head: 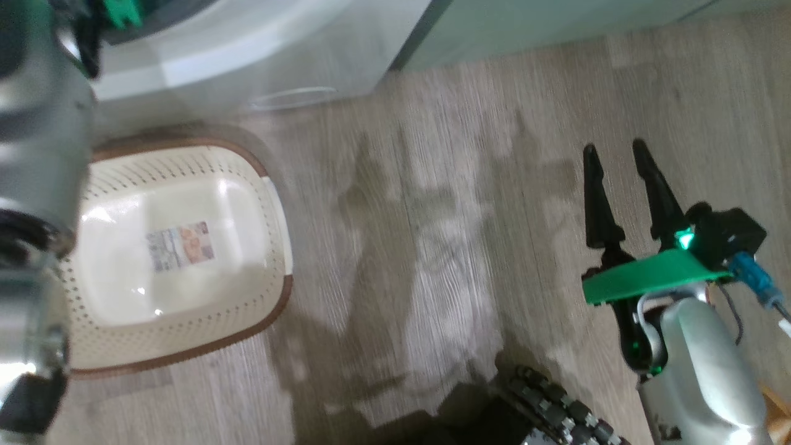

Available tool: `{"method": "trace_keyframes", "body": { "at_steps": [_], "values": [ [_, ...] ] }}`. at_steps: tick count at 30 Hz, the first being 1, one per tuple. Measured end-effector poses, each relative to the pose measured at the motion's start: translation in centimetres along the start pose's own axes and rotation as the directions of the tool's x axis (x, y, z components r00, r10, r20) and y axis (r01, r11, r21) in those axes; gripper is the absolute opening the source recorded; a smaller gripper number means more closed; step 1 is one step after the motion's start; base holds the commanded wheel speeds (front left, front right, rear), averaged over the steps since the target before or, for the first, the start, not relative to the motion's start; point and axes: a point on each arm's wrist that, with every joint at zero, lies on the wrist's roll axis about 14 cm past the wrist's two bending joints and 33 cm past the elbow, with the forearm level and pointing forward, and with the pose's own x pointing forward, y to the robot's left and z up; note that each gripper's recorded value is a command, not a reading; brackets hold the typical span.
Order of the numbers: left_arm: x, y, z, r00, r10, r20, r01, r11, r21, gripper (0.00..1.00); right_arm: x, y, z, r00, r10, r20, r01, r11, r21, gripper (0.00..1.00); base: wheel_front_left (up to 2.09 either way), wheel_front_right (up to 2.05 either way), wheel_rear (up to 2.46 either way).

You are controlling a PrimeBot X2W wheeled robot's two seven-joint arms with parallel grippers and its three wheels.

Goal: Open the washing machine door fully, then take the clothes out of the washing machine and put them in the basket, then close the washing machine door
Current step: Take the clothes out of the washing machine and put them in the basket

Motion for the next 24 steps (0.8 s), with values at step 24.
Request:
{"method": "trace_keyframes", "body": {
  "at_steps": [24],
  "values": [
    [-18.3, -2.0, -0.8, 0.953, -0.058, 0.298, 0.043, 0.997, 0.058, 0.00, -9.2, 2.6, 3.0, 0.990, 0.106, 0.091, -0.108, 0.994, 0.019, 1.00, 0.00, 0.00, 0.00]
  ]
}}
